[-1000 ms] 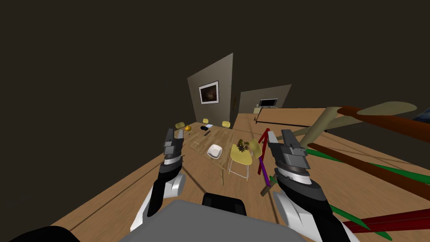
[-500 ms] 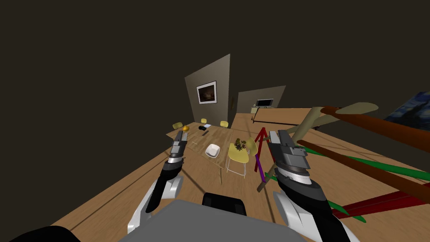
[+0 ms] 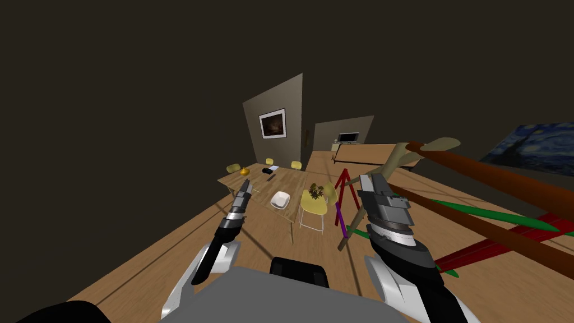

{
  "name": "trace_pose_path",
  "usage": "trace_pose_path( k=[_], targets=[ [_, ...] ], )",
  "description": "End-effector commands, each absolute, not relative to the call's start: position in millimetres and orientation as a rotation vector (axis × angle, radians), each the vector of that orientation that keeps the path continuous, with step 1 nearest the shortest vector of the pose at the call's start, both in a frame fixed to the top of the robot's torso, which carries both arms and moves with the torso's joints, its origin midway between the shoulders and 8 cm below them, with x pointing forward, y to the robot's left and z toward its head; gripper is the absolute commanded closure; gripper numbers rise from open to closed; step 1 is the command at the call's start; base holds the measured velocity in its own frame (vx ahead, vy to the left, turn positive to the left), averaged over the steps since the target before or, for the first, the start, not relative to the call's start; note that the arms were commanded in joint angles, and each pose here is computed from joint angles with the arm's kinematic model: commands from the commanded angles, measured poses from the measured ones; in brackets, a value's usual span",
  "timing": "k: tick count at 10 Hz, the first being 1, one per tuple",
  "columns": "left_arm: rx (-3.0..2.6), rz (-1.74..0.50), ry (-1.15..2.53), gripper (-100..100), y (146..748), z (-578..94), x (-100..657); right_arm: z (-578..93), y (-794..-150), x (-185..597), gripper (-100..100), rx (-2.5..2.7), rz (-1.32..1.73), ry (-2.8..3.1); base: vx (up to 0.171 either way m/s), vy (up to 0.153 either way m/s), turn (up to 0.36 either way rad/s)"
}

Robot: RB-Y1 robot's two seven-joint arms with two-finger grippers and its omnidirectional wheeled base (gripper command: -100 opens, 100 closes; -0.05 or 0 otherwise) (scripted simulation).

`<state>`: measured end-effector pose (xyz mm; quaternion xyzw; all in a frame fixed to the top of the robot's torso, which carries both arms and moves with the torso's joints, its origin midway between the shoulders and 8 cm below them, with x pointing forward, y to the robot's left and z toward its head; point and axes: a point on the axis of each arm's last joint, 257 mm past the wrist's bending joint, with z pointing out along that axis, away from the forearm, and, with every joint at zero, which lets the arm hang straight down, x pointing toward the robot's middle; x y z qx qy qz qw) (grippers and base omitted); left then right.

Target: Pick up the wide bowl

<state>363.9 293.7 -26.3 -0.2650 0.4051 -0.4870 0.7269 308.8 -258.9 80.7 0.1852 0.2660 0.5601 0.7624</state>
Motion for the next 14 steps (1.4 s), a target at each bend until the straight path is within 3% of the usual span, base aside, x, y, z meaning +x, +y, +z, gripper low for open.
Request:
trace_pose_path(
  k=[1,14],
  targets=[
    [-0.617,-1.059,0.929,-100,299.0,-40.0,374.2,80.7,-258.9,308.8,0,0.403,1.218,0.579,-0.032,-0.049,-0.04],
    [-1.096,-0.814,1.3,-100,379.4,-236.8,383.1,80.7,-258.9,308.8,0,0.403,1.218,0.579,-0.001,-0.036,-0.072]
  ],
)
